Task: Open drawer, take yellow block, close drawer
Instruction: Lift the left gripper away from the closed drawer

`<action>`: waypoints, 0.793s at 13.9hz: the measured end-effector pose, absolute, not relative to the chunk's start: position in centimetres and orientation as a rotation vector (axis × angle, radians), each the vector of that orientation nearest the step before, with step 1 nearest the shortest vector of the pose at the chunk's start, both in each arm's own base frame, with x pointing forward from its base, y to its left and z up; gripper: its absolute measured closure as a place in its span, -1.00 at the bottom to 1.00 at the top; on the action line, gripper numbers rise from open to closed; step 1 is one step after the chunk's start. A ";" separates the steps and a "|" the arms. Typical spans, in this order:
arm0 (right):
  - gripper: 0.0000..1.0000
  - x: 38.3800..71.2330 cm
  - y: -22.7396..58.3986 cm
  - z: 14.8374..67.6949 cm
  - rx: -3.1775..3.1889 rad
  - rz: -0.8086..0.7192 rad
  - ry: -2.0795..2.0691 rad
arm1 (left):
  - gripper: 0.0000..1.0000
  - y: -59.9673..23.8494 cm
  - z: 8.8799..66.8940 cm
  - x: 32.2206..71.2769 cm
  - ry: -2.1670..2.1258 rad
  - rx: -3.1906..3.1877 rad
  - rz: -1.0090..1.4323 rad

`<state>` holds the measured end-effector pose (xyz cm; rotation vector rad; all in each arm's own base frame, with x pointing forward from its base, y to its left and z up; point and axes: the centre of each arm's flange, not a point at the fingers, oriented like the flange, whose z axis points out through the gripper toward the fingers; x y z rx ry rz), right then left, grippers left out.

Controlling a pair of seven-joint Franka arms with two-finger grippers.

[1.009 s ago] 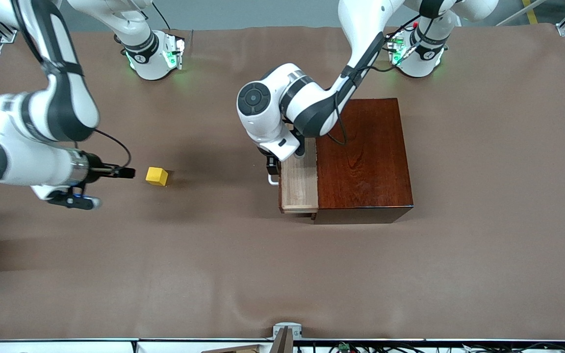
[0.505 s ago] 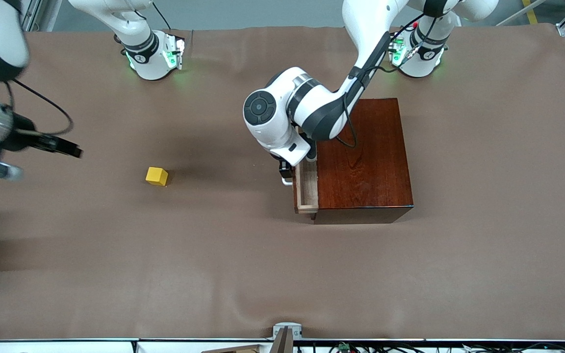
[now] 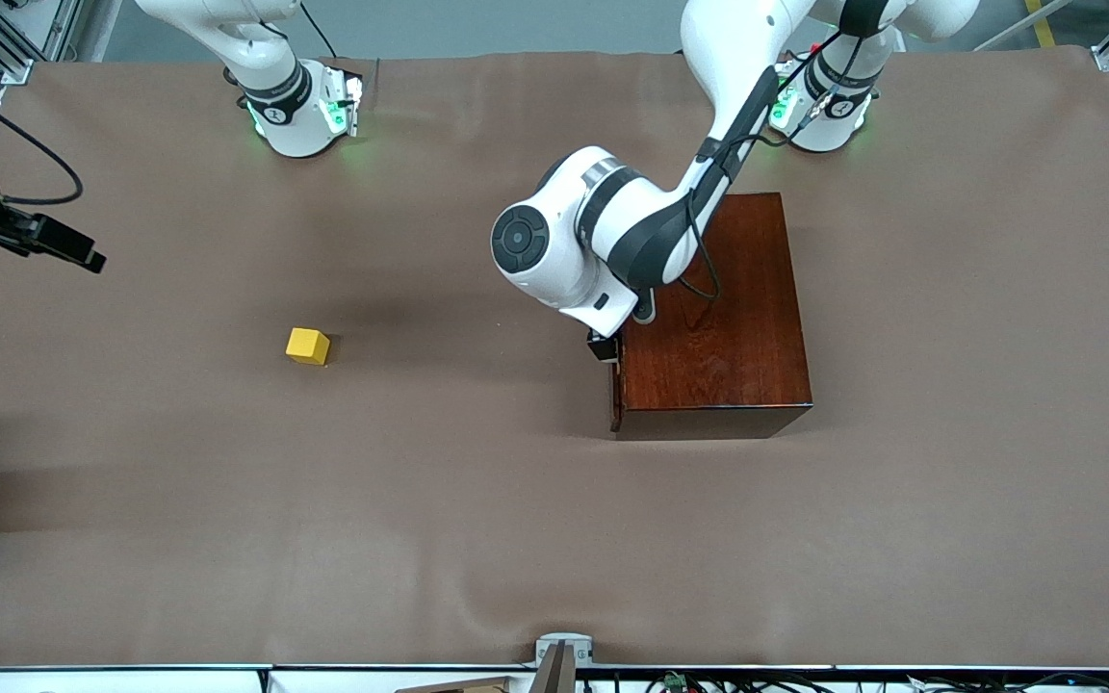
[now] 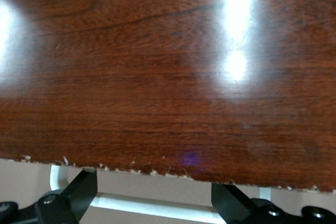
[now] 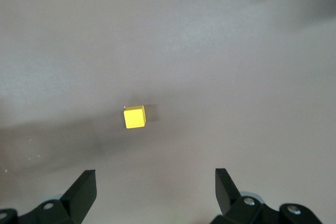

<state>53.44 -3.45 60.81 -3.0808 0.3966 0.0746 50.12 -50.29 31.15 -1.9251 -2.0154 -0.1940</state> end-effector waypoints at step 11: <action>-1.00 53.4 -3.2 61.9 -3.083 0.053 0.389 | -1.00 -48.7 45.0 52.0 -2.178 -2.083 -0.210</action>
